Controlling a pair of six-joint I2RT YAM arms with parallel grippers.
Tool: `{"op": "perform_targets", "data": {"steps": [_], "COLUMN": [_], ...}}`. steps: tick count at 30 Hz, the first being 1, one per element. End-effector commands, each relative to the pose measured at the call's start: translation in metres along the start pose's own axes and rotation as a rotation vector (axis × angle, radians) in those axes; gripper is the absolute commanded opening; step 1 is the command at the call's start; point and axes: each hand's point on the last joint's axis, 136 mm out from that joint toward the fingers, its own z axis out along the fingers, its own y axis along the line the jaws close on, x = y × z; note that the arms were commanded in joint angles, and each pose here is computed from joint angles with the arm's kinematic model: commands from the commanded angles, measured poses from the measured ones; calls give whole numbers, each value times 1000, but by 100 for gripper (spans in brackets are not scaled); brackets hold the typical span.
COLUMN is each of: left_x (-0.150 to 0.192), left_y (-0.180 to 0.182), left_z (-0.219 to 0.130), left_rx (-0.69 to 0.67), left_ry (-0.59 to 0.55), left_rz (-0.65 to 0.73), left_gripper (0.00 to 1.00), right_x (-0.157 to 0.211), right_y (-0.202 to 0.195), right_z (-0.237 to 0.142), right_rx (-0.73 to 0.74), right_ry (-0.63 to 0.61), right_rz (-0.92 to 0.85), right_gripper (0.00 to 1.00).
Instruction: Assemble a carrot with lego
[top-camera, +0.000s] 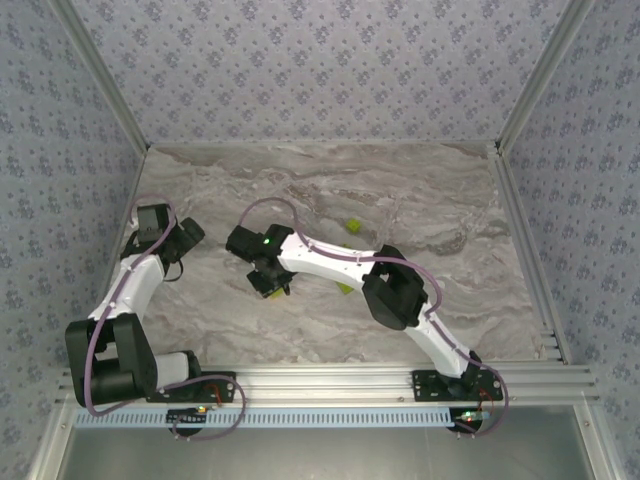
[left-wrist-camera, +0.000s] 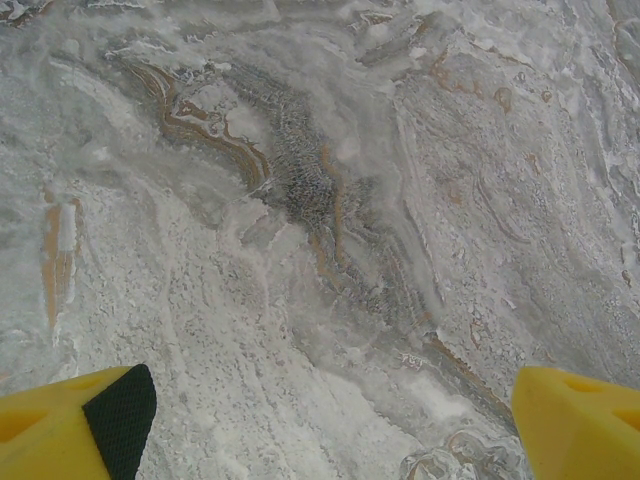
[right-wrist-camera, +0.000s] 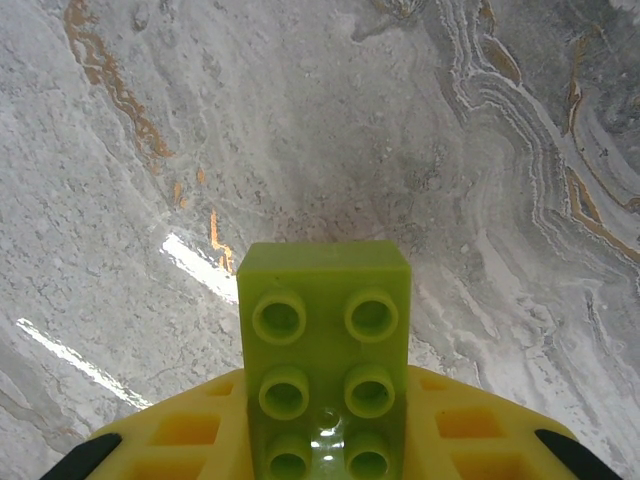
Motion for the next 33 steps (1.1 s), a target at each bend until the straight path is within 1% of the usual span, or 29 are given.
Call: {"op": "perform_targets", "data": {"steps": [1, 4, 7, 12, 16, 21, 24, 28, 33], "left_x": [2, 2, 3, 3, 2, 2, 2, 2, 3], "left_y": [2, 2, 2, 1, 0, -1, -2, -2, -2], "left_z": [3, 4, 5, 5, 5, 5, 6, 5, 6], "left_rx": [-1, 0, -1, 1, 5, 8, 10, 12, 12], "left_ry": [12, 12, 16, 17, 18, 22, 26, 25, 30], "left_rz": [-5, -5, -5, -5, -6, -5, -7, -5, -6], "left_gripper": [93, 93, 93, 93, 93, 93, 93, 93, 93], "right_x": [70, 82, 90, 90, 72, 36, 24, 23, 30], "right_y": [-15, -20, -21, -21, -24, -42, -57, -75, -94], "right_z": [73, 80, 85, 84, 62, 10, -16, -28, -16], "right_rx": [89, 111, 98, 94, 98, 132, 164, 180, 189], "right_ry": [296, 349, 377, 378, 305, 149, 84, 56, 63], "right_rz": [-69, -94, -97, -103, -84, -38, -9, 22, 67], "right_gripper": [31, 31, 31, 31, 30, 30, 30, 30, 30]}}
